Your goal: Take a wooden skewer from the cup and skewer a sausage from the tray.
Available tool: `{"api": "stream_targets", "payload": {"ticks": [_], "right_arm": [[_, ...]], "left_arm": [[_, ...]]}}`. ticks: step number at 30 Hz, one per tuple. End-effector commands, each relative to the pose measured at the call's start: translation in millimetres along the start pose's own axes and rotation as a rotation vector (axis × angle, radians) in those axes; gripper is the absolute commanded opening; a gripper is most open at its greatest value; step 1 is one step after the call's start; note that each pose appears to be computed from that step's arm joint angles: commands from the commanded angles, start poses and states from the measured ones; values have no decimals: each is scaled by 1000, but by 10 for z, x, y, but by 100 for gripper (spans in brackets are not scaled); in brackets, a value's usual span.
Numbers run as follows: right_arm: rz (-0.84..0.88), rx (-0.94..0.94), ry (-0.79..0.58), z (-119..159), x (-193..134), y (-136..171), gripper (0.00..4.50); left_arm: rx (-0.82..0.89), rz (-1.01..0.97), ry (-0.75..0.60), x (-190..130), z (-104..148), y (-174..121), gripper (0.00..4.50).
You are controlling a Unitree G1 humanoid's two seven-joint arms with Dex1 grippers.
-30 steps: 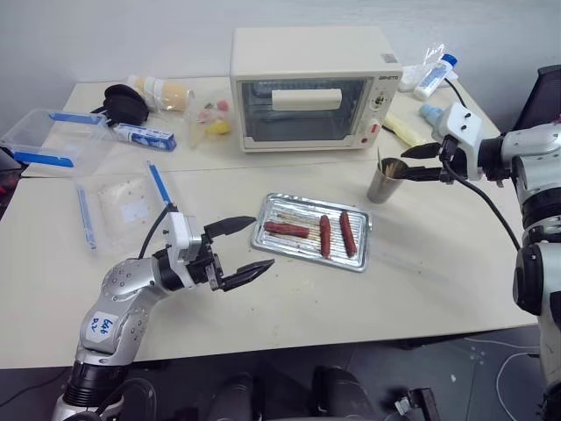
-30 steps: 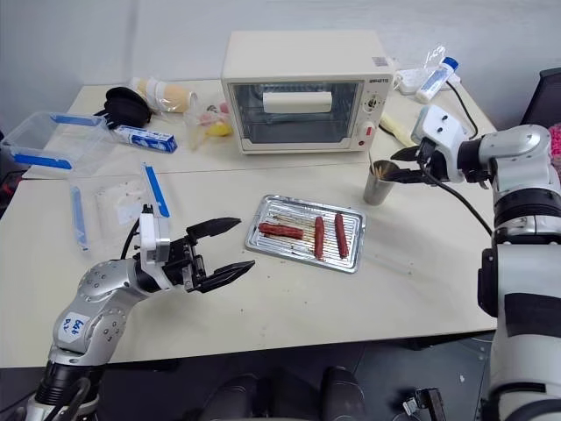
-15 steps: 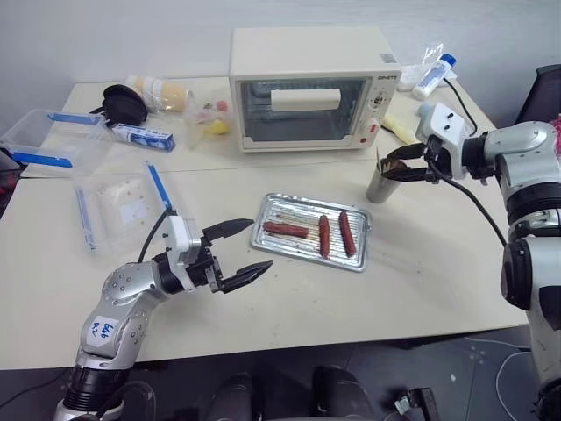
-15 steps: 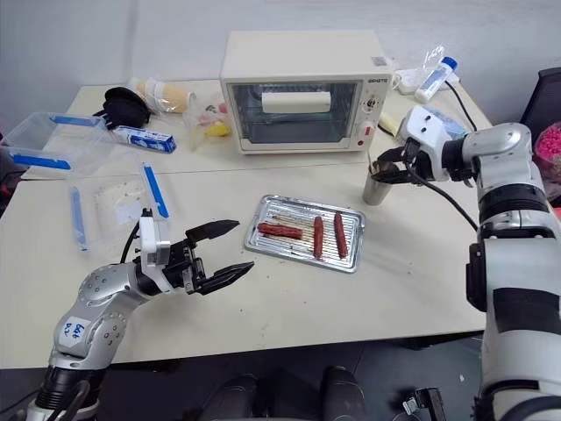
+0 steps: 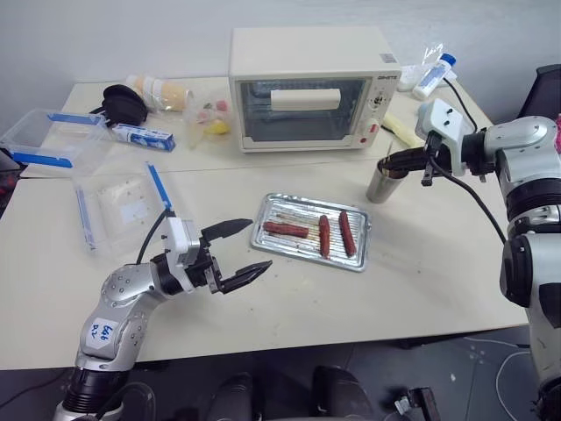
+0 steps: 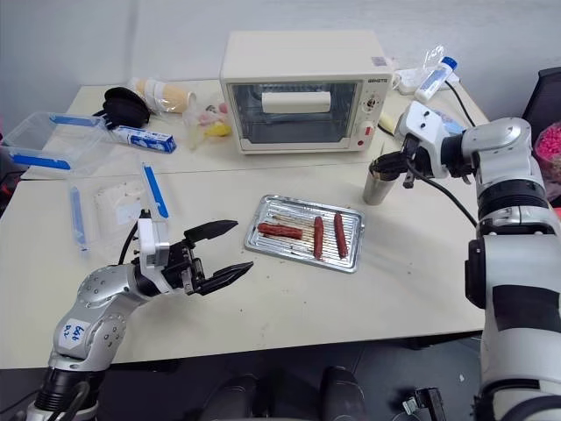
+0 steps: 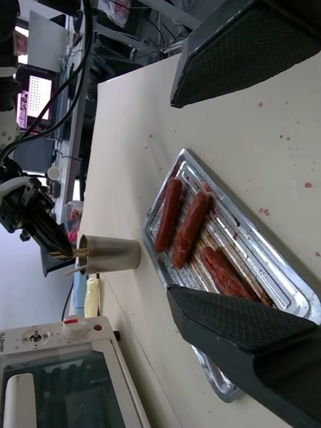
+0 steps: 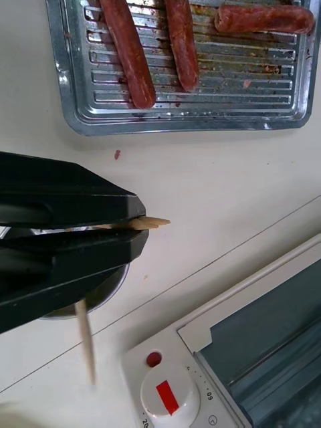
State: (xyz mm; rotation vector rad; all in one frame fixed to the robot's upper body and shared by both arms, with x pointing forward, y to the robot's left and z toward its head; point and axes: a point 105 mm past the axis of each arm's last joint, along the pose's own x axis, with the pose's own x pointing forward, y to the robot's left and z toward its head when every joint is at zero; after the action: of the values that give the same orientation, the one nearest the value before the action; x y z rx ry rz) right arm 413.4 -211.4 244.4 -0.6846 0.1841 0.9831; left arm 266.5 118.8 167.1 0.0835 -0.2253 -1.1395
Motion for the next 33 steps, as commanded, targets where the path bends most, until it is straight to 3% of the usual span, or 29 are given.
{"api": "stream_targets", "payload": {"ticks": [1,5,8,12,33], "right_arm": [[-55,-22,-42,148,-164,-119,4],[-29,27,-37,114,-134,-87,4],[-26,-5,-29,94,-101,-66,76],[-5,-37,21,5,-120,-28,207],[55,-39,-9,80,-70,29,207]], "left_arm": [[42,3,-18,-10,77,5,450],[43,3,-18,-7,68,4,450],[44,4,-18,-5,66,5,450],[46,4,-17,-4,65,7,450],[51,15,-15,-1,71,16,450]]}}
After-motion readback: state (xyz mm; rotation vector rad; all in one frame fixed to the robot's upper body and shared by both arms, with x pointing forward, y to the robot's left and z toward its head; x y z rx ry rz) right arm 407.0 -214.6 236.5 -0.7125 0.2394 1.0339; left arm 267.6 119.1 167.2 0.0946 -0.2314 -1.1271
